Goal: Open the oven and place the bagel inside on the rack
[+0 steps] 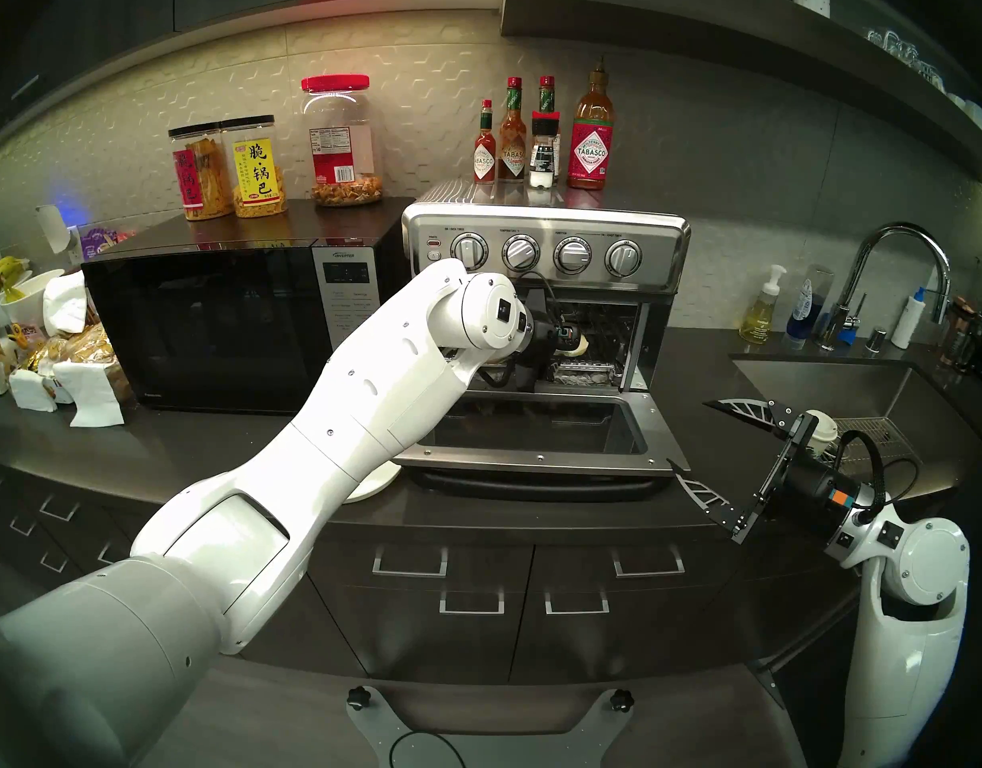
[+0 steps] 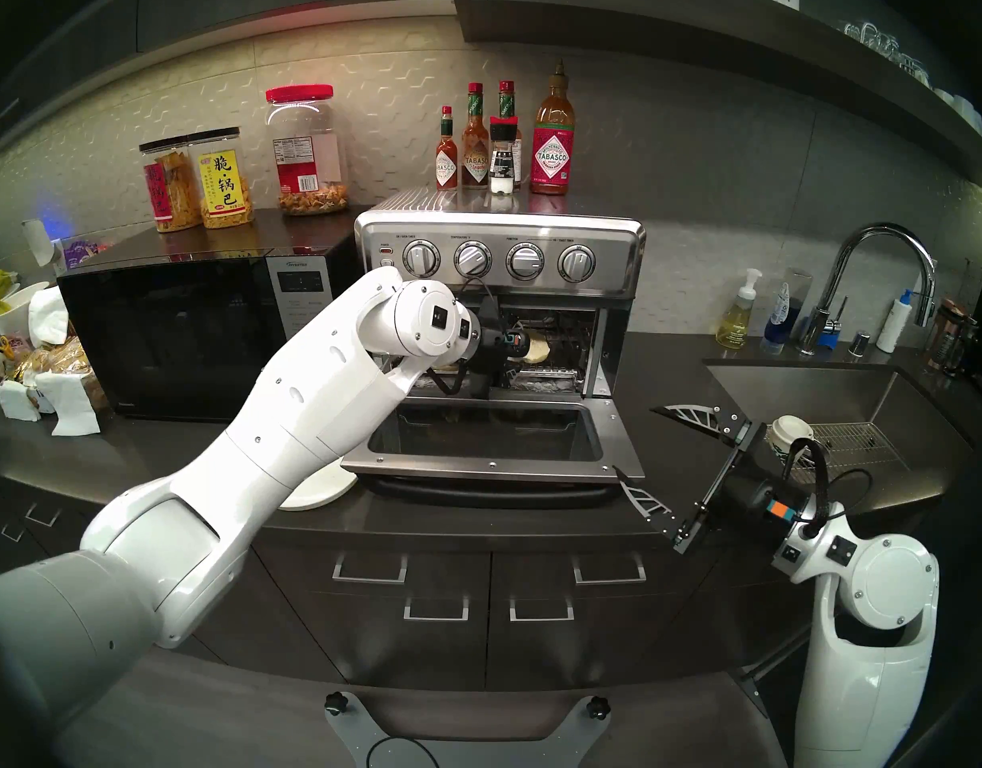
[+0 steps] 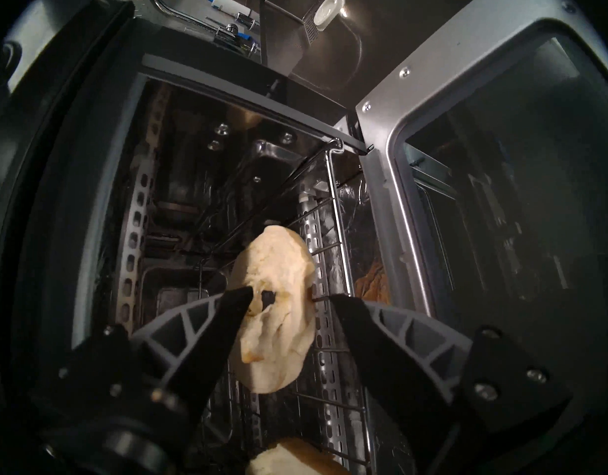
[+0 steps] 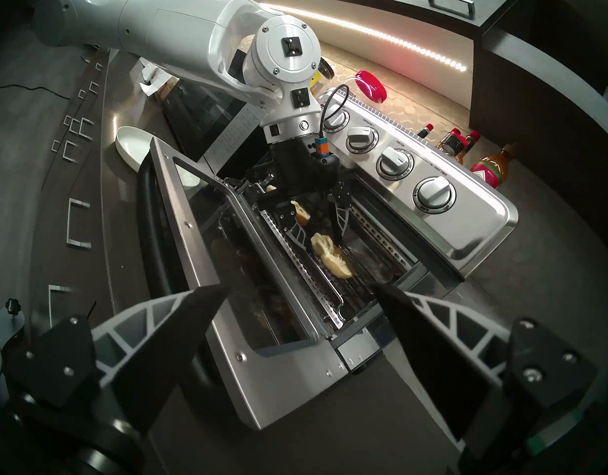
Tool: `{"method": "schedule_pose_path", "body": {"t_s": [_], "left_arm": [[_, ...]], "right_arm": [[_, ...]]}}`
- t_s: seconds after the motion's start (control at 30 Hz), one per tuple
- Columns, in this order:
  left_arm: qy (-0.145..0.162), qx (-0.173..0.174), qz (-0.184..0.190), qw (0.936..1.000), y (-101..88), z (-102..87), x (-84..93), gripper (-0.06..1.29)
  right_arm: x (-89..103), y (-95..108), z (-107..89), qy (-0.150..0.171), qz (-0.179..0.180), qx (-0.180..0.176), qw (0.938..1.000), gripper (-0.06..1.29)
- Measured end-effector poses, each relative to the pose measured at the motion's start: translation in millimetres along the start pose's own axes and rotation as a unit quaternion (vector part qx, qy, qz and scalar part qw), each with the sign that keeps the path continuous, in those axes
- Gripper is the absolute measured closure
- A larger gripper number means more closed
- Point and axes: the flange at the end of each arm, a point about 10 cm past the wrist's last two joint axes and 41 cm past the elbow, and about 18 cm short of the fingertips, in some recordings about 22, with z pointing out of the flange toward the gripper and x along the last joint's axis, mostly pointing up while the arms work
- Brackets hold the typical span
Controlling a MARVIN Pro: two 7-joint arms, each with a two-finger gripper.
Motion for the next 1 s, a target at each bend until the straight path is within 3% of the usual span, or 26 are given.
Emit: {"method": "schedule_pose_path", "body": {"t_s": [0.1, 0.37, 0.73, 0.77, 0.8, 0.83, 0.87, 0.93, 1.0], "left_arm": [[0.004, 0.004, 0.000, 1.0000, -2.4, -8.0, 4.5, 0.40], [0.014, 0.000, -0.005, 0.9999, 5.4, -23.5, 11.6, 0.09], [0.021, -0.007, -0.016, 0.9996, 18.8, -37.8, 11.6, 0.07], [0.021, -0.007, -0.017, 0.9996, 20.6, -38.5, 10.6, 0.11], [0.021, -0.006, -0.018, 0.9996, 21.5, -39.0, 10.1, 0.28], [0.021, -0.006, -0.018, 0.9996, 21.9, -39.2, 9.9, 0.54], [0.022, -0.004, -0.019, 0.9996, 22.4, -39.7, 9.6, 1.13], [0.022, 0.000, -0.019, 0.9996, 21.4, -41.2, 9.6, 1.24], [0.023, 0.004, -0.019, 0.9995, 20.2, -42.5, 10.1, 1.13]], "right_arm": [[0.0, 0.0, 0.0, 0.000, 0.000, 0.000, 1.0000, 0.02], [0.0, 0.0, 0.0, 0.000, 0.000, 0.000, 1.0000, 0.02], [0.0, 0.0, 0.0, 0.000, 0.000, 0.000, 1.0000, 0.02], [0.0, 0.0, 0.0, 0.000, 0.000, 0.000, 1.0000, 0.02], [0.0, 0.0, 0.0, 0.000, 0.000, 0.000, 1.0000, 0.02], [0.0, 0.0, 0.0, 0.000, 0.000, 0.000, 1.0000, 0.02], [0.0, 0.0, 0.0, 0.000, 0.000, 0.000, 1.0000, 0.02], [0.0, 0.0, 0.0, 0.000, 0.000, 0.000, 1.0000, 0.02], [0.0, 0.0, 0.0, 0.000, 0.000, 0.000, 1.0000, 0.02]]}}
